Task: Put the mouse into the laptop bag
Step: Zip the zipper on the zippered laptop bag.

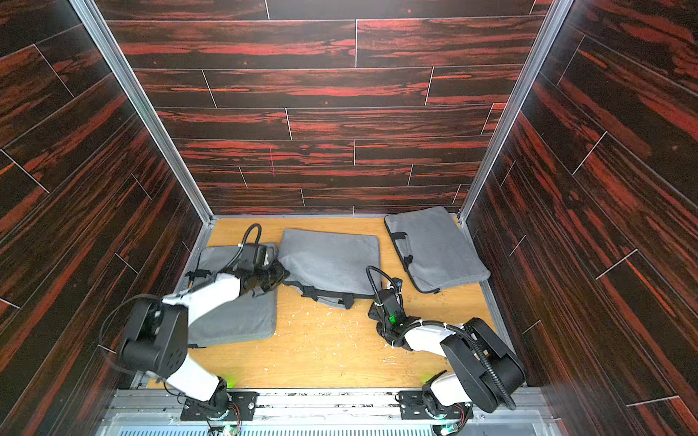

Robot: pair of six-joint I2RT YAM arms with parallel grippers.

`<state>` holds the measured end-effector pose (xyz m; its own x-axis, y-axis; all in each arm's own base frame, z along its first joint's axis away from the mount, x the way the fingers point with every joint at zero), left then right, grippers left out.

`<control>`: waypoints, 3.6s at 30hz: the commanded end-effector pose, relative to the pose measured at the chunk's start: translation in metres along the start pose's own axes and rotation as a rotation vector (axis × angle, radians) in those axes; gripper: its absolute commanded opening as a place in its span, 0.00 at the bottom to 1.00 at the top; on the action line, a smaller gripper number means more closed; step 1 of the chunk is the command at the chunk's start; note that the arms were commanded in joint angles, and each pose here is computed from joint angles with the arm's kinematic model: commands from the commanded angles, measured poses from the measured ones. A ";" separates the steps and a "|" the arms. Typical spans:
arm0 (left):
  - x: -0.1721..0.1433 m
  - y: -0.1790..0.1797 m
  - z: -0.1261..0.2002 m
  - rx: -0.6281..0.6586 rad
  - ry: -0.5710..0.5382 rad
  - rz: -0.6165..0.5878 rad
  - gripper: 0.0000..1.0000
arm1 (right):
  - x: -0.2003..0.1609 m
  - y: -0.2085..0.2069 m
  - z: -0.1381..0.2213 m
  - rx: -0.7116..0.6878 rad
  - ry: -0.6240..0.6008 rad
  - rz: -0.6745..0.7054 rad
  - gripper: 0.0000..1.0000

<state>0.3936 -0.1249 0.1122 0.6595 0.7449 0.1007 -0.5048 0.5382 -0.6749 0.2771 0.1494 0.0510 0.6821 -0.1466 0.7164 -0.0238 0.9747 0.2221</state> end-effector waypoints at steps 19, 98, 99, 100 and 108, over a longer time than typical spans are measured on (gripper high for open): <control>0.065 -0.057 0.047 -0.129 -0.284 0.044 1.00 | -0.029 0.111 0.004 0.039 -0.015 0.277 0.00; -0.153 0.001 -0.011 -0.281 0.059 0.277 0.00 | -0.062 0.176 0.033 0.372 -0.031 0.399 0.00; -0.151 0.000 -0.009 -0.275 0.048 0.267 0.00 | -0.065 0.169 0.032 0.356 -0.026 0.397 0.00; -0.150 0.000 -0.007 -0.271 0.039 0.257 0.00 | -0.068 0.162 0.030 0.337 -0.022 0.394 0.00; -0.147 -0.006 -0.004 -0.290 0.033 0.233 0.00 | -0.079 0.125 0.019 0.237 0.007 0.351 0.00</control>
<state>0.2855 -0.2415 0.0698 0.5877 0.7965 -0.1420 -0.5374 0.2531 -0.8044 0.2065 0.2984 0.0426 0.5738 0.2076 0.7922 -0.4790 0.8697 0.1190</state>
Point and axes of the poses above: each gripper's point midway between its finger pads, its own z axis back along the fingers, its own y axis along the line the jaws close on, x = y × z, the point moved 3 cm from there along z, back along the fingers, and after that the axes turned 10 degrees about z, right-handed, at the moved point
